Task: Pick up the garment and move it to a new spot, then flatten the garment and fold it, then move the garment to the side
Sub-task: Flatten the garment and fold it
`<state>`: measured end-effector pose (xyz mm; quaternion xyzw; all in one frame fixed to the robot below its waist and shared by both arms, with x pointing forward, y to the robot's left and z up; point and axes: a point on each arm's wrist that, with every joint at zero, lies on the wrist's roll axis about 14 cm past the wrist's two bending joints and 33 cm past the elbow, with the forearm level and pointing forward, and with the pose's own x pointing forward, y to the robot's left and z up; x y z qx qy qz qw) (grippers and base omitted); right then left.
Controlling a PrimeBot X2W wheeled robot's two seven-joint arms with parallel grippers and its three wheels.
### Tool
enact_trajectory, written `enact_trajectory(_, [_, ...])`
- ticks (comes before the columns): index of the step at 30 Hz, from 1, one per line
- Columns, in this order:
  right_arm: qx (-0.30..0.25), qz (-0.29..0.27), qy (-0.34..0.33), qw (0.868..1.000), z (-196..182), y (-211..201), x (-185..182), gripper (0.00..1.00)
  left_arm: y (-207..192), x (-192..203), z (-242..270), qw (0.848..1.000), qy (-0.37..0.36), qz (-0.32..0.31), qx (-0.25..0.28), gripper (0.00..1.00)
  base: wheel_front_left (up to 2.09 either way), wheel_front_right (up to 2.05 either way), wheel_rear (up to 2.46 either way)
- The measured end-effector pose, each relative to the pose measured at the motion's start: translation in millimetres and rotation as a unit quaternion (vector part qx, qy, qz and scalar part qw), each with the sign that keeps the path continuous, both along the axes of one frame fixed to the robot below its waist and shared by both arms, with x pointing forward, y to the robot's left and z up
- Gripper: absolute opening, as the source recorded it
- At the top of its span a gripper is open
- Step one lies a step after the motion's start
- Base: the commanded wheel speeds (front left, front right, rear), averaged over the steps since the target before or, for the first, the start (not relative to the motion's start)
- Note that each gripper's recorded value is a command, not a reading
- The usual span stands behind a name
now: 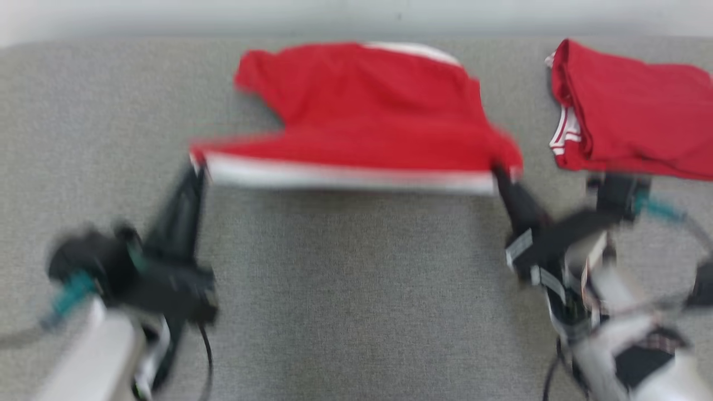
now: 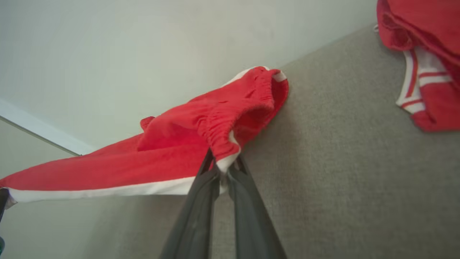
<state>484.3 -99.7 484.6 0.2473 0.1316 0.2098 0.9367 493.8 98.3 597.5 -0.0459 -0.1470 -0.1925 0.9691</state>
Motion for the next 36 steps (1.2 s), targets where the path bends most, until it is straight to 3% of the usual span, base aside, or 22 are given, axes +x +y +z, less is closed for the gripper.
enact_trajectory(15, [0.026,0.015,0.086,0.996,-42,4,-128,0.00,23,-124,-82,0.987,0.145,0.067,-0.029,0.00,0.00,0.00,0.00])
enact_trajectory(23, [0.019,0.018,0.131,0.991,-57,2,-185,0.00,37,-173,-95,0.978,0.173,0.104,-0.052,0.00,0.00,0.00,0.00])
enact_trajectory(29, [0.016,0.034,0.149,0.988,-58,10,-205,0.00,43,-184,-97,0.977,0.174,0.113,-0.053,0.00,0.00,0.00,0.00])
enact_trajectory(36, [0.050,0.018,0.113,0.992,-29,15,-189,0.00,38,-161,-77,0.985,0.135,0.093,-0.045,0.00,0.00,0.00,0.00])
